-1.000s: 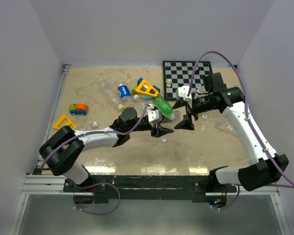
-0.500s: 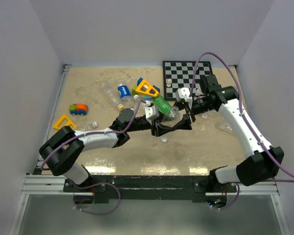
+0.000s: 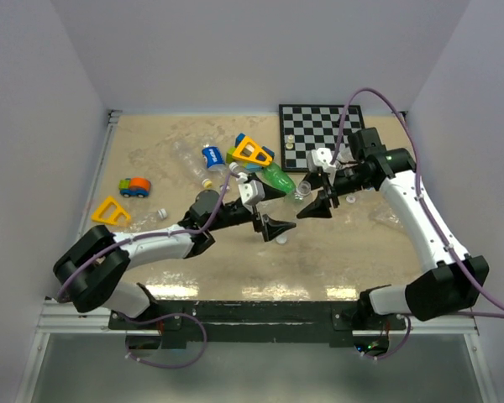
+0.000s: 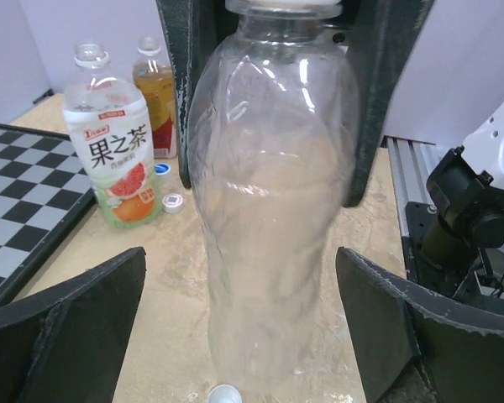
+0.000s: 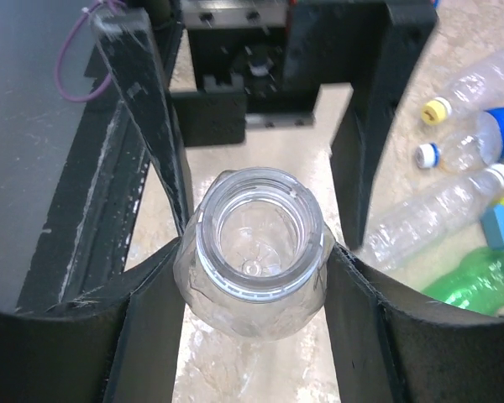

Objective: Unscrew the bottle caps
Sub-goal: Place the plastic bottle at the center of the board.

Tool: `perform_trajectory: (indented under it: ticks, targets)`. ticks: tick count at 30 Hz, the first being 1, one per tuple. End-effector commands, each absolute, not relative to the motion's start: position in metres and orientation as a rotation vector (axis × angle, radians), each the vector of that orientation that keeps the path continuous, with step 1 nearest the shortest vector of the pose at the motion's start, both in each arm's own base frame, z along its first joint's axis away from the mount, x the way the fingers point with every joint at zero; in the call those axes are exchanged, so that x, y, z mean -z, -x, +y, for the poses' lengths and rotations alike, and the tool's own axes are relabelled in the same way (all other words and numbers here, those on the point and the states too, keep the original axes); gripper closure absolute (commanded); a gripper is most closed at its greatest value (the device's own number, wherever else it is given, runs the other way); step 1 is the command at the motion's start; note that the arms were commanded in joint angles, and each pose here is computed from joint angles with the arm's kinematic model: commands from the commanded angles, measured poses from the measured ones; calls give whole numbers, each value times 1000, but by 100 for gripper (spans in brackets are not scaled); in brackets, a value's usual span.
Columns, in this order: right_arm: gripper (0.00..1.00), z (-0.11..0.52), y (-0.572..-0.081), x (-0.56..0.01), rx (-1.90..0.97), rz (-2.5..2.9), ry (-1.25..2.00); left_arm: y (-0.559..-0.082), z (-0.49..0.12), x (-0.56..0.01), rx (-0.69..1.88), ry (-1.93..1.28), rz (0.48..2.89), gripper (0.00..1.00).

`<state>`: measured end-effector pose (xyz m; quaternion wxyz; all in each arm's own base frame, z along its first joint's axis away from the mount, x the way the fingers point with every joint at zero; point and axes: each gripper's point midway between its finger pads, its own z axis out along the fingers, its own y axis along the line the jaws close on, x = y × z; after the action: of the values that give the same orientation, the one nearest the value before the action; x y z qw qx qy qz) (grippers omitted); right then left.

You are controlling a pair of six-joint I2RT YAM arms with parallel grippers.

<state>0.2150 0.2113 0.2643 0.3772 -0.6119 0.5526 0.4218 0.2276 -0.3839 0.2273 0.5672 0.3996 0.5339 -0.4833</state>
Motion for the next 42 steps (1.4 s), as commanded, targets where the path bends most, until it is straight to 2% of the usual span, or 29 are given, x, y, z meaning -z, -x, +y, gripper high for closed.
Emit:
perform_trajectory:
  ticks: [1,7,11,15,20,24,29,34,42]
  targets:
    - [71,196,-215,-281,-1023,1406,1508,-236,-364,-254,1035,-892,1210,0]
    - [76,148,-258,-258,-783,1648,1312,-245,-333,-258,863,-906,1324,0]
    - [72,110,-296,-242,-476,1785,1089,-252,-304,-272,710,-910,1399,0]
    - [68,86,-310,-237,-368,1832,966,-248,-278,-250,569,-999,1498,0]
    - [67,48,-339,-224,-292,1894,797,-240,-261,-208,515,-1034,1554,0]
    - [65,21,-356,-208,-258,1940,684,-240,-257,-205,477,-1080,1558,0]
    - [61,6,-360,-190,-248,1991,623,-235,-262,-209,507,-1098,1538,0]
    - [49,-9,-364,-173,-221,2024,580,-231,-265,-211,537,-1111,1526,0]
    - [46,-15,-356,-150,-274,2093,591,-226,-264,-200,556,-1137,1560,0]
